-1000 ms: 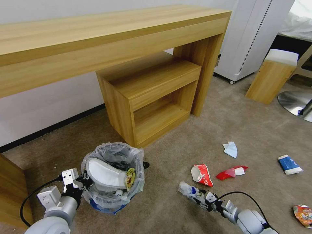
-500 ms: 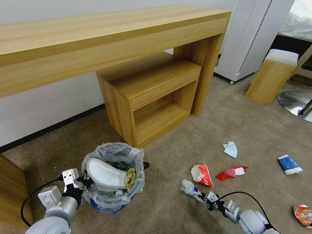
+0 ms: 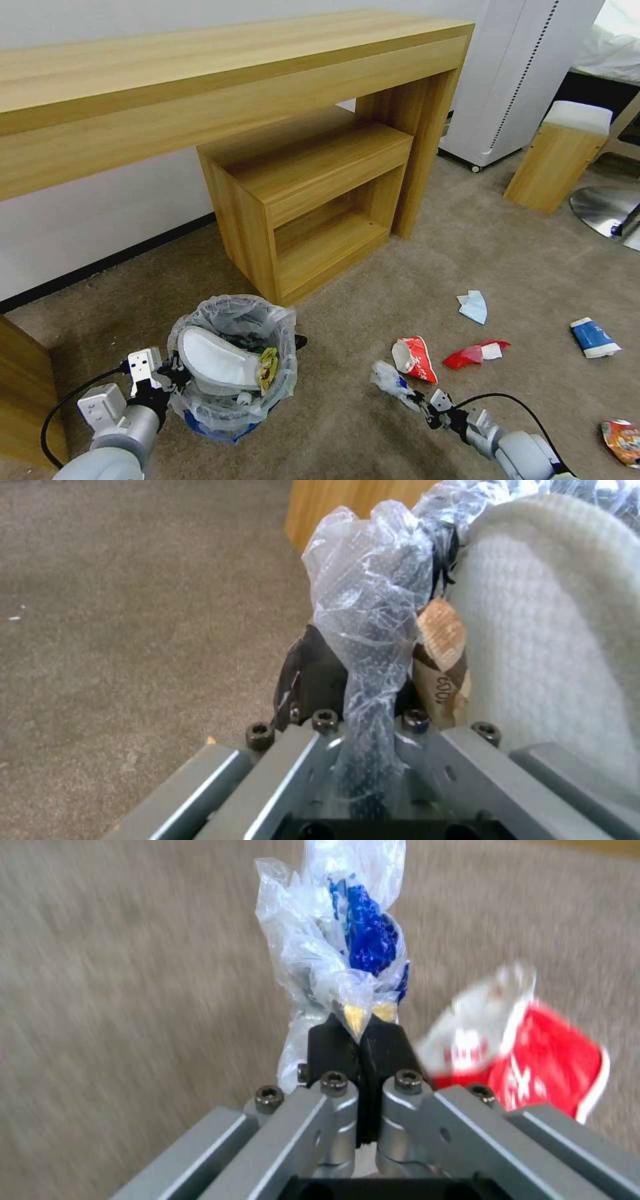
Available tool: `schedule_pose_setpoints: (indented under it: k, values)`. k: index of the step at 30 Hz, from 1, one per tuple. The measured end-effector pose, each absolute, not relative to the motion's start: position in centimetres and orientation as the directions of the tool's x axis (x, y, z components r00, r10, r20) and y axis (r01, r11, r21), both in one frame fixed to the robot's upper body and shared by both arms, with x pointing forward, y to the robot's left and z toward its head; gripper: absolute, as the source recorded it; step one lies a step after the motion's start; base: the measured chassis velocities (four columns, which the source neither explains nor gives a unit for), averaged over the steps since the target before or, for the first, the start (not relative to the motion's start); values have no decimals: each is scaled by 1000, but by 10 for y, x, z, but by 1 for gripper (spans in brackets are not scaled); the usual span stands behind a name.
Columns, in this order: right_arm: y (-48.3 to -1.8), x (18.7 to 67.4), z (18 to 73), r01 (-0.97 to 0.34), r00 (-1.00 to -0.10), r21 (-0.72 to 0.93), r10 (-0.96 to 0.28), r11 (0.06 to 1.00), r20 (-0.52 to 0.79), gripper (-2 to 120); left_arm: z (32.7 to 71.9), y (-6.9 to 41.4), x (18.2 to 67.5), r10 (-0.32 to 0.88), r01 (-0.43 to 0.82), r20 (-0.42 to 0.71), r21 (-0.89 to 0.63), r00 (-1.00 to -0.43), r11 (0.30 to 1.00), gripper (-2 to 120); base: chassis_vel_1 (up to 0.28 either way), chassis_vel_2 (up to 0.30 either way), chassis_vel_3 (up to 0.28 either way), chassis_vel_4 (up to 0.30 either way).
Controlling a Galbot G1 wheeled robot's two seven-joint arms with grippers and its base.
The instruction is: Pick up the trash bin and place the garbage on the floor into it.
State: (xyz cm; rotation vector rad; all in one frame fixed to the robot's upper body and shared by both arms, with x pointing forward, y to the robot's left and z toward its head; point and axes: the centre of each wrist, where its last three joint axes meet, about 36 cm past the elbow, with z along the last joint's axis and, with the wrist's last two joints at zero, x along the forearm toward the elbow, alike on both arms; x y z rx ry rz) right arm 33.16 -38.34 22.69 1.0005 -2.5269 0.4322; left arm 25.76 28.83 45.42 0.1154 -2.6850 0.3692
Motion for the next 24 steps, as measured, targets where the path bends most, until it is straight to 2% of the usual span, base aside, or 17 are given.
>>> schedule_pose_setpoints:
  k: [5,9,18,24]
  values:
    - [-371,331,247,-676,-709,-103,-607,729,359,0,453,287,259,-20,-129,415,-236,-909,963,1,0,0,0,0]
    - [-347,336,278,-640,-756,-41,-619,767,213,0,452,285,259,-10,-119,410,-239,-912,964,1,0,0,0,0]
    - [-317,337,307,-649,-757,30,-649,760,75,0,452,284,259,4,-103,406,-241,-914,965,1,0,0,0,0]
    - [-297,334,321,-688,-725,89,-688,720,-33,0,452,283,260,16,-89,404,-241,-915,967,1,0,0,0,0]
